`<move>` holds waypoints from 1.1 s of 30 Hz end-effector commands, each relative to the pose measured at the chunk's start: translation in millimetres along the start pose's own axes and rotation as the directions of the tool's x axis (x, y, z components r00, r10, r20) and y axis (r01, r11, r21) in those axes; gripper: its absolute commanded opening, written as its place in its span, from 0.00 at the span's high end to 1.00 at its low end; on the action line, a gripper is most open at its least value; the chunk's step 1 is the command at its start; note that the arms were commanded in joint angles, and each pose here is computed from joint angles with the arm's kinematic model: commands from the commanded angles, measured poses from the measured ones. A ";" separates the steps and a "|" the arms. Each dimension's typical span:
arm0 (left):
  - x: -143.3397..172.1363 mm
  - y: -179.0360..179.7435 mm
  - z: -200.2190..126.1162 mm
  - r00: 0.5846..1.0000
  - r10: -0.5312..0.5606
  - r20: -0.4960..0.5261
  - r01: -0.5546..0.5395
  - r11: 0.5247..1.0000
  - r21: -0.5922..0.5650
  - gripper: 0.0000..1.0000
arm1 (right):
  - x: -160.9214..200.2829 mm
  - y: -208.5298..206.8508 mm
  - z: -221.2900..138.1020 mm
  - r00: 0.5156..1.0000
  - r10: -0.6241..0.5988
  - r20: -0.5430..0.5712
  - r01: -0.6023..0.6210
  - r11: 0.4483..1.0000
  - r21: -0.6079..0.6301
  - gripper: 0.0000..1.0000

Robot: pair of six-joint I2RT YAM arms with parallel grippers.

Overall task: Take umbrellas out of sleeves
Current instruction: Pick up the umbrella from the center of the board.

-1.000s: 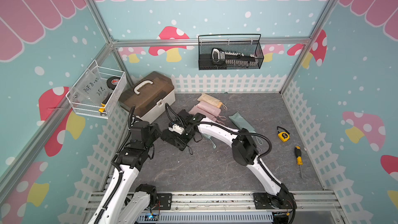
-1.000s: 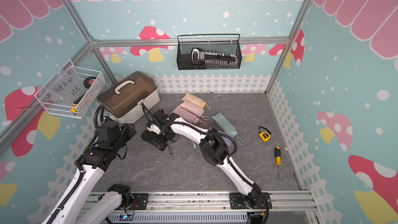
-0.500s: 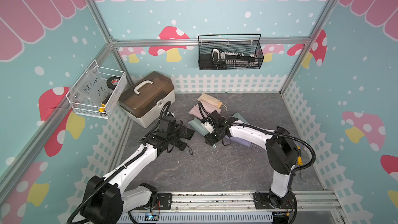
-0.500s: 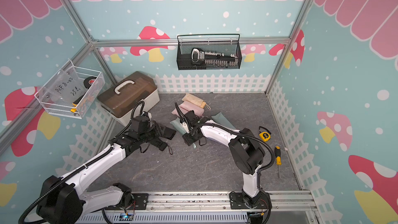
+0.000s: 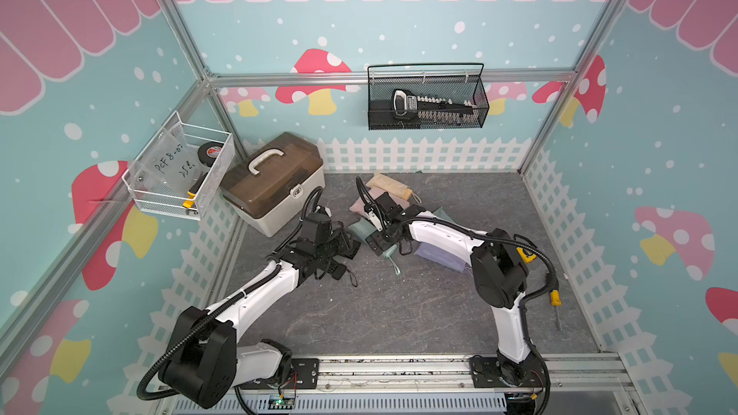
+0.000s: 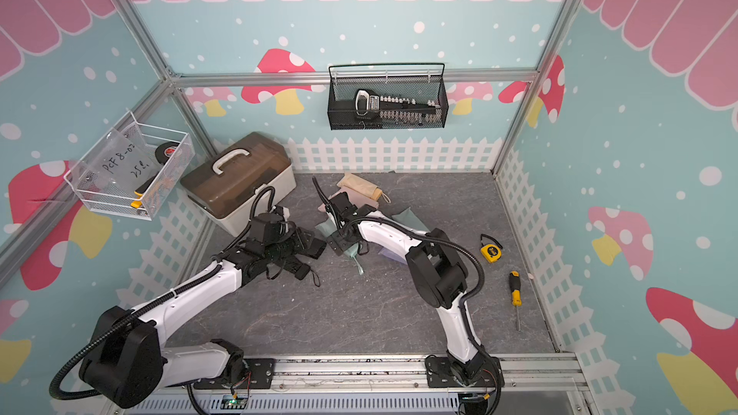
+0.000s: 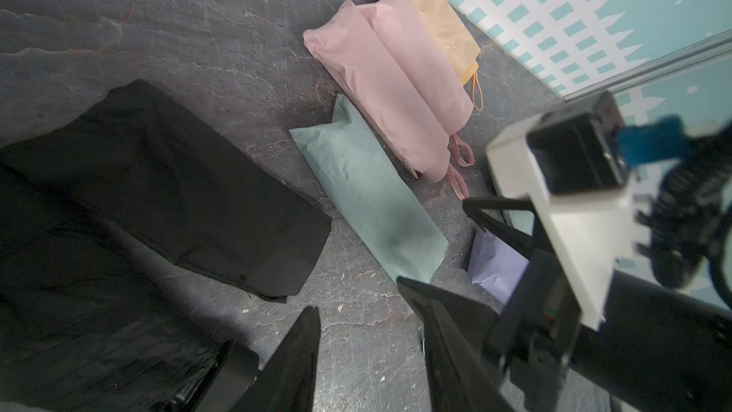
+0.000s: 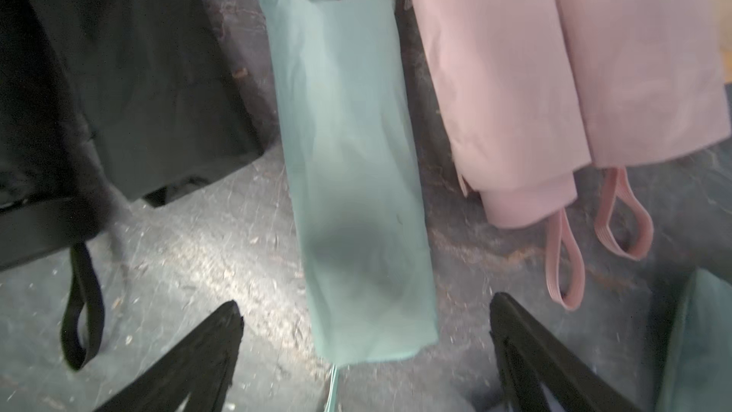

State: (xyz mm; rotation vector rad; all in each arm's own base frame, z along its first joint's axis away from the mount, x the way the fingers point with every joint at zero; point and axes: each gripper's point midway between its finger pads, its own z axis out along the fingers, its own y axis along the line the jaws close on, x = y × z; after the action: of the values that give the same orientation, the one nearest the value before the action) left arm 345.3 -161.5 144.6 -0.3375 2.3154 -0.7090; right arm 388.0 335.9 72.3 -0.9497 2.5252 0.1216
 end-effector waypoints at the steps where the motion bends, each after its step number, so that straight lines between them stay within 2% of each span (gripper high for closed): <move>1: 1.2 -1.5 5.8 1.000 0.020 -0.010 -0.020 1.000 0.016 0.57 | 13.2 -3.7 15.6 0.995 -0.014 -0.096 0.012 1.000 -0.025 0.05; 9: -7.0 0.7 8.3 0.999 0.034 -0.010 -0.034 0.999 0.005 0.57 | 14.4 -1.0 39.7 0.991 -0.003 -0.133 -0.004 0.999 -0.047 0.11; 16: -1.1 1.7 15.4 0.999 0.006 -0.035 -0.005 1.000 0.022 0.57 | 36.9 -1.8 39.2 0.990 0.040 -0.136 -0.045 0.998 -0.034 0.36; 18: 1.9 1.7 18.0 0.999 -0.001 -0.048 0.002 1.000 0.024 0.57 | 48.8 -1.9 35.2 0.989 0.052 -0.141 -0.057 0.998 -0.032 0.51; 19: 2.4 1.0 19.2 0.999 -0.005 -0.053 0.007 1.000 0.029 0.57 | 55.8 -0.7 32.4 0.988 0.058 -0.144 -0.064 0.997 -0.035 0.54; 23: 7.8 -2.2 25.3 0.997 -0.022 -0.081 0.026 0.999 0.046 0.57 | 87.9 6.9 14.7 0.985 0.090 -0.147 -0.102 0.992 -0.074 0.57; 29: 14.4 -17.8 29.8 0.995 -0.001 -0.102 0.009 0.997 0.077 0.56 | 156.4 26.3 -37.1 0.977 0.156 -0.148 -0.181 0.968 -0.175 0.57; 33: 41.8 -39.7 42.2 0.984 0.033 -0.176 -0.012 0.993 0.118 0.56 | 196.9 31.1 -71.0 0.973 0.175 -0.149 -0.204 0.957 -0.208 0.55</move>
State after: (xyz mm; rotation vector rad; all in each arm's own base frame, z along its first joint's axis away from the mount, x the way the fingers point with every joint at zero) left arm 342.3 -207.7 110.7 -0.2336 2.4442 -0.8224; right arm 225.7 222.9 33.2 -0.8479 2.7917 0.3135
